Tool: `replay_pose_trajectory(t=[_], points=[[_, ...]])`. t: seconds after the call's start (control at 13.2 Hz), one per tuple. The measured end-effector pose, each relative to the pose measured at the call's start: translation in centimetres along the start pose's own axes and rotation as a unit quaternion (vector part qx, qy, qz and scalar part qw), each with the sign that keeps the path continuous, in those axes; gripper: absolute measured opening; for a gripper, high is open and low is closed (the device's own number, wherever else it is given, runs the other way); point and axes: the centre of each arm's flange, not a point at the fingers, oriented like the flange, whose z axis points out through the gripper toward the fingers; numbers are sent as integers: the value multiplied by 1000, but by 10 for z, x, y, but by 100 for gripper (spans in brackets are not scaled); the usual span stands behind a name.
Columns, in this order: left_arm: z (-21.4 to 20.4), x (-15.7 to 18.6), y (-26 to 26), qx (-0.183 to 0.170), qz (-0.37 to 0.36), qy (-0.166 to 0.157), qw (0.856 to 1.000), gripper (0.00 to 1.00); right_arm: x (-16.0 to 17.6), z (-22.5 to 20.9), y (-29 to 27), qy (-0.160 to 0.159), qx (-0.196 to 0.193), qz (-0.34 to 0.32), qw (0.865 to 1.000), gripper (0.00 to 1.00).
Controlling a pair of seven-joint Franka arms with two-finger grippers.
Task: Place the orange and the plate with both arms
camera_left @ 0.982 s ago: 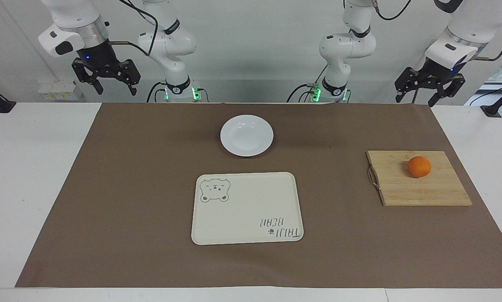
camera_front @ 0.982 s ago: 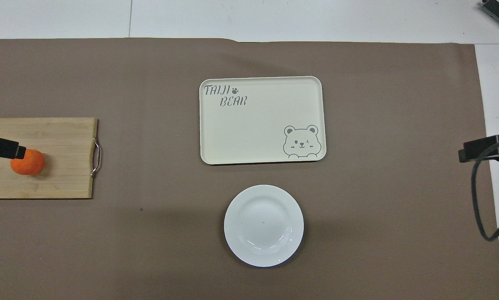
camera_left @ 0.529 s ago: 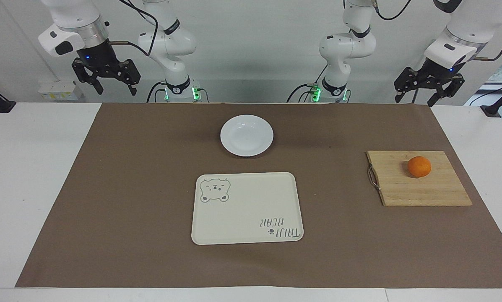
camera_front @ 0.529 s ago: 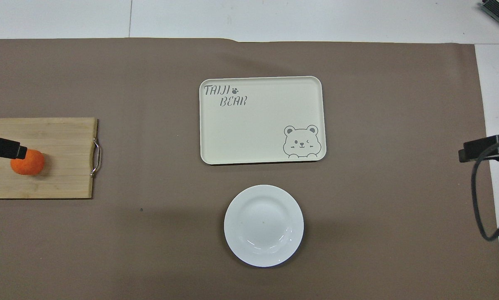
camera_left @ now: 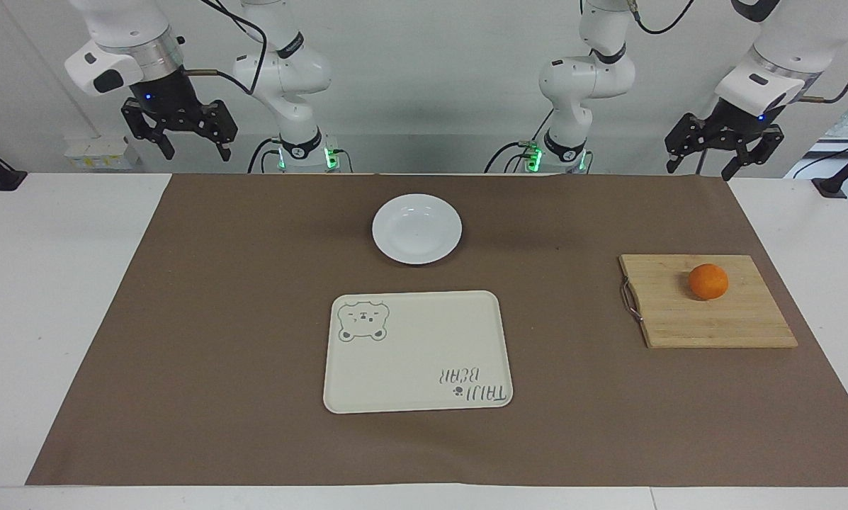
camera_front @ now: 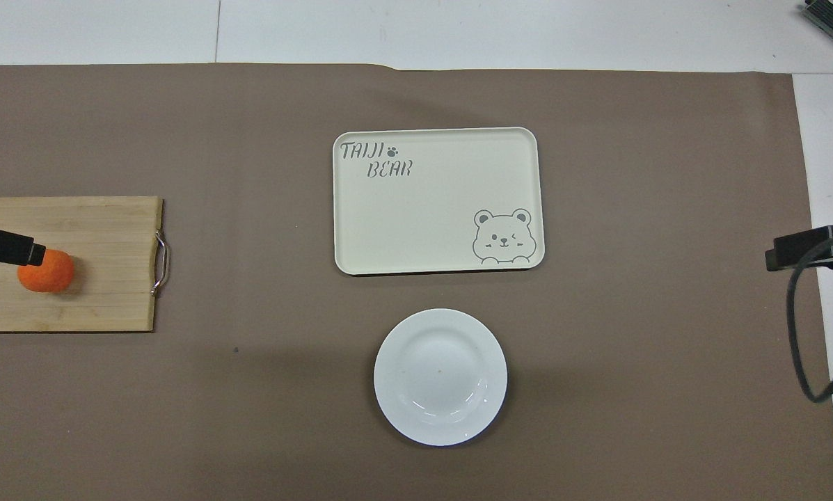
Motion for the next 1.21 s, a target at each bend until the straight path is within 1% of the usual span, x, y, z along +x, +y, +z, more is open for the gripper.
replay_pose_trajectory(t=[0.98,1.21], points=[[0,1,3,0,3,0,1000,100,0,0,0,0,0,0,1000,100],[-2,3,2,2,3,11,1000,100,0,0,0,0,0,0,1000,100]])
